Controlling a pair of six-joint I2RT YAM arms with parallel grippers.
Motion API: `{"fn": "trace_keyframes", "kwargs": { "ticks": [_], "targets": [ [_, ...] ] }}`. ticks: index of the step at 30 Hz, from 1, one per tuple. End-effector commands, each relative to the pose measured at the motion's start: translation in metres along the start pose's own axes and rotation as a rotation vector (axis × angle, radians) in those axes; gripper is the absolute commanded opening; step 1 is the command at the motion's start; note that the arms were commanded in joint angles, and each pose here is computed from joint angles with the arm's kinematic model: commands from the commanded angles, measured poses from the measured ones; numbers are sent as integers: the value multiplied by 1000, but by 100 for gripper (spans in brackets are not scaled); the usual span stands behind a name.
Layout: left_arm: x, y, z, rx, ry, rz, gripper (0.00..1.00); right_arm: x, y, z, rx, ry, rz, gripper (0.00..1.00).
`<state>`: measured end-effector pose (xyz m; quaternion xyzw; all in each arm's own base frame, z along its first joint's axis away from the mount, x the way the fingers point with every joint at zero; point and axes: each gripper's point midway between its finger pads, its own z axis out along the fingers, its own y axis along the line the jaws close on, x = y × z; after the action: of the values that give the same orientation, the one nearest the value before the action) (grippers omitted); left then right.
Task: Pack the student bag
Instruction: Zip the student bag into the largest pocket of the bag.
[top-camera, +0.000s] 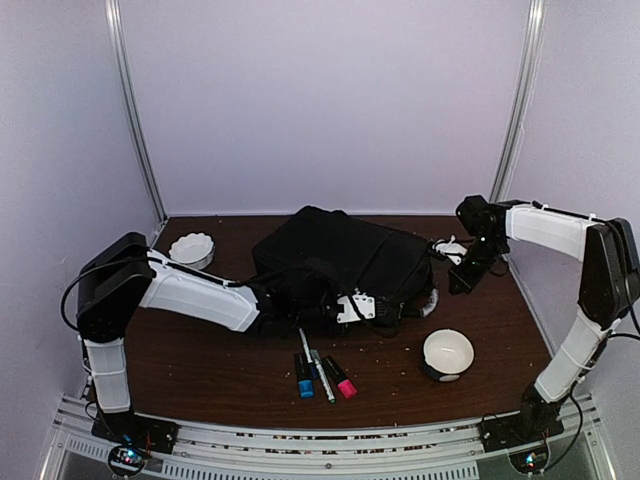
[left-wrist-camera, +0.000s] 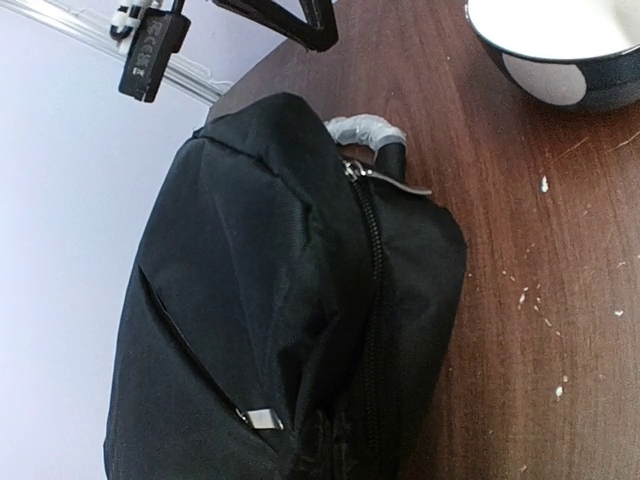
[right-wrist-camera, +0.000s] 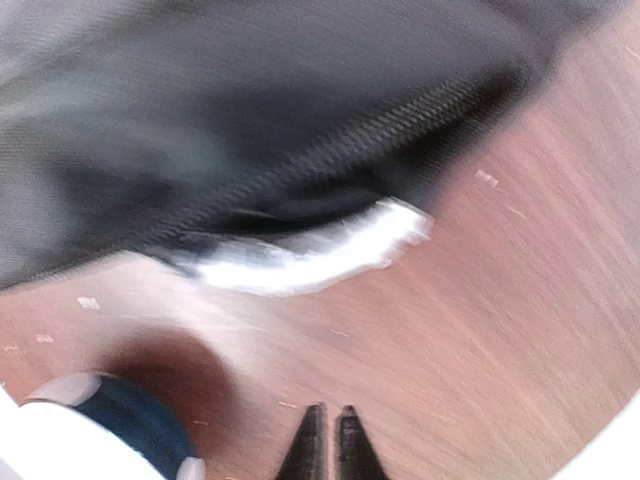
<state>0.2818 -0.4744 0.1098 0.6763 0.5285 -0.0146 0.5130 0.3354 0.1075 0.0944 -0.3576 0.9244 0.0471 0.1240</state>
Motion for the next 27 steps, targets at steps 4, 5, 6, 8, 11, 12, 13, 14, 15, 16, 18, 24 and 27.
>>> {"fn": "trace_keyframes", "kwargs": {
  "ticks": [4,5,6,8,11,12,13,14,15,16,18,24,27],
  "targets": [
    [-13,25,-8,-60,-32,-84,0,-26,84,-18,-264,-212,-219,34],
    [-14,28,-8,-66,-34,-92,0,-26,88,-14,-265,-201,-220,34],
    [-15,30,-9,-71,-35,-103,0,-28,92,-10,-273,-189,-219,34],
    [-19,34,-10,-75,-45,-129,0,-30,101,-3,-301,-179,-206,33],
    [-25,36,-12,-72,-65,-166,0,-34,113,7,-319,-183,-205,34],
    [-26,37,-12,-71,-68,-176,0,-35,117,9,-320,-186,-209,35],
    [-27,37,-13,-70,-72,-185,0,-37,120,12,-316,-190,-213,37],
    [-28,38,-13,-70,-75,-193,0,-38,123,15,-310,-189,-214,39],
    [-29,38,-14,-69,-80,-201,0,-39,125,17,-306,-190,-211,41],
    [-30,39,-14,-67,-84,-207,0,-40,127,19,-307,-190,-210,41],
    [-33,40,-16,-65,-92,-217,0,-44,129,23,-298,-197,-201,42],
    [-38,45,-21,-69,-107,-234,0,-57,123,30,-259,-220,-153,42],
    [-41,47,-23,-71,-117,-239,0,-65,119,33,-242,-240,-134,33]
  ]
}}
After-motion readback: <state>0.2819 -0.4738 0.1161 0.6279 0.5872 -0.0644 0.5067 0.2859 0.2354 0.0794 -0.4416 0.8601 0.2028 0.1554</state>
